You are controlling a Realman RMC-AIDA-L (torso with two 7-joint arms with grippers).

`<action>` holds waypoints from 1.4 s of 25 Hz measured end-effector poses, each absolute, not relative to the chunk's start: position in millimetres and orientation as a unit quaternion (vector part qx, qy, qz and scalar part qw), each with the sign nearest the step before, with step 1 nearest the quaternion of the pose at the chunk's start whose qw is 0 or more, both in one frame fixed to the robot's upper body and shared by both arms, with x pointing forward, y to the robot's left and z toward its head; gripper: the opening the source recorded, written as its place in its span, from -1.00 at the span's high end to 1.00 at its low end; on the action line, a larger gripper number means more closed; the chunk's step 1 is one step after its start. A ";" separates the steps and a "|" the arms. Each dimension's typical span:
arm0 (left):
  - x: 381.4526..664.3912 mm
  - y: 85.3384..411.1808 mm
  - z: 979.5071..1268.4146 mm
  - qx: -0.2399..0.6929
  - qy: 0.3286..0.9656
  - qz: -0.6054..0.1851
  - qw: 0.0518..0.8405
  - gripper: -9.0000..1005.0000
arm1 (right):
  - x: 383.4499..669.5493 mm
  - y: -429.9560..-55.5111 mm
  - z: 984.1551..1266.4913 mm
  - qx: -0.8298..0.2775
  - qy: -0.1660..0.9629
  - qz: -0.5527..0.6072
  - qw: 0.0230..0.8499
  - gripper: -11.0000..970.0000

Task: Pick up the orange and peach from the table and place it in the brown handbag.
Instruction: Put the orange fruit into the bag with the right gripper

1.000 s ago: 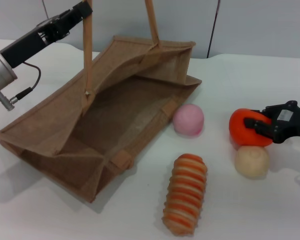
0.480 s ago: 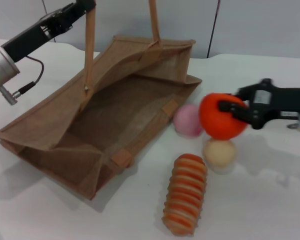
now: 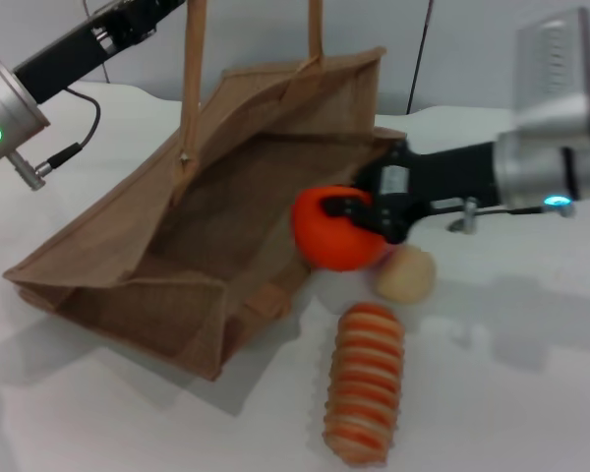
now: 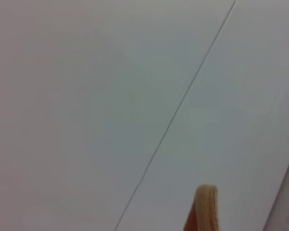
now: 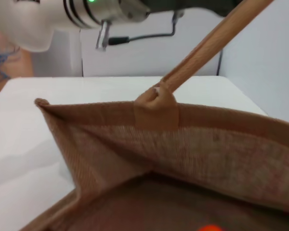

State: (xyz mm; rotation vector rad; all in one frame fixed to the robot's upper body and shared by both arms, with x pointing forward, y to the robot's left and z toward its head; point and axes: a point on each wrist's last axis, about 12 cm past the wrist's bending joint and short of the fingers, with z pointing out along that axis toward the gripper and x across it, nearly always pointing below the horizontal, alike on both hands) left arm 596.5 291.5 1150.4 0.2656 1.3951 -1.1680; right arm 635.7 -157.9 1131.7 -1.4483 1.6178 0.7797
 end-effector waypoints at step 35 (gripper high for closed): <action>585.5 289.1 1173.1 0.134 0.521 -0.570 0.621 0.78 | 657.4 -63.0 1136.5 -0.605 0.615 0.196 0.467 0.79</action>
